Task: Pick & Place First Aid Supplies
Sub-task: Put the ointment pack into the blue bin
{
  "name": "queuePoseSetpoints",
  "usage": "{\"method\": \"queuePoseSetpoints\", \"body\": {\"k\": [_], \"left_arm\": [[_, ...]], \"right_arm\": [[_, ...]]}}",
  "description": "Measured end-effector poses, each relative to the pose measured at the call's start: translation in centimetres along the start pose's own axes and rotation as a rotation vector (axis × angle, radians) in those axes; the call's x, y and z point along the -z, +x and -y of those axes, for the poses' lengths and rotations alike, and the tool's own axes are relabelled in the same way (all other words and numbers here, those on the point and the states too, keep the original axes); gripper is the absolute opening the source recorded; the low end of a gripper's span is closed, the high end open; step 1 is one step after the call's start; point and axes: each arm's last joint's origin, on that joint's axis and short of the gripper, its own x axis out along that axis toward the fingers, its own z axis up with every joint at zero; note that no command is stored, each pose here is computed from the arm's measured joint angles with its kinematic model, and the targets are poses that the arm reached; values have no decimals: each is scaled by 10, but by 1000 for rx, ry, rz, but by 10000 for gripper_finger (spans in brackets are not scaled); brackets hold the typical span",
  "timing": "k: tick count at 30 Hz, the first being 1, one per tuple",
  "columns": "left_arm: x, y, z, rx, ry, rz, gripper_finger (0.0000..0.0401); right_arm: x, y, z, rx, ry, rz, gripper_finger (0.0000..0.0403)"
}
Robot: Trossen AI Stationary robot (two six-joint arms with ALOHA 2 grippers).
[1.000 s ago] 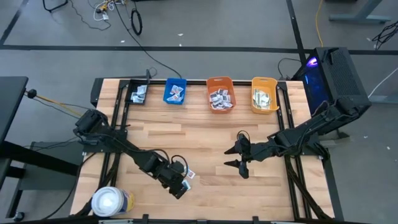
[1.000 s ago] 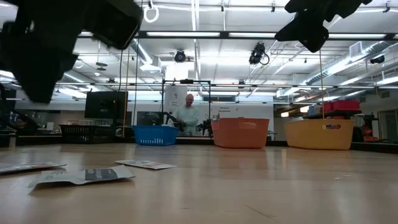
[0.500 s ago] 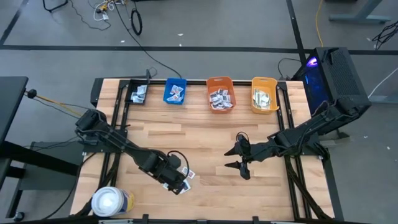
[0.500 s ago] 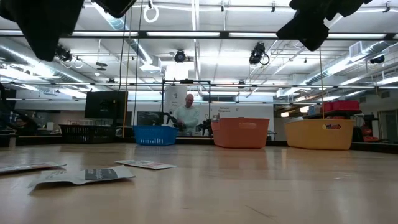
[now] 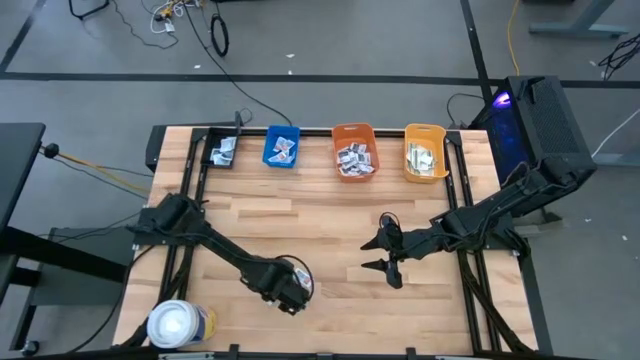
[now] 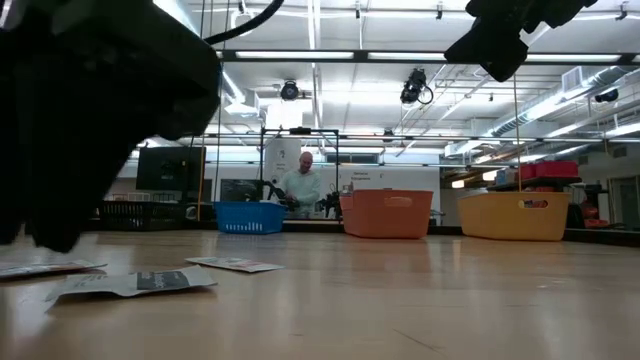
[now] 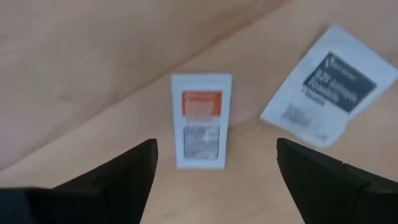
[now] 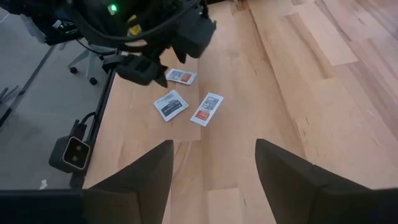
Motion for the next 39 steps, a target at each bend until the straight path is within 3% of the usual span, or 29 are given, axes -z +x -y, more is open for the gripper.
{"method": "queuePoseSetpoints", "body": {"k": [8,22,39], "left_arm": [[-1,3,-1,-20,-13,116,334],[4,19,-11,-55,23,111,332],[5,20,-10,-35,33,77,196]], "right_arm": [[0,0,-1,-17,13,-5,229],[0,0,-1,-33,41,-14,229],[0,0,-1,-33,39,-13,229]]}}
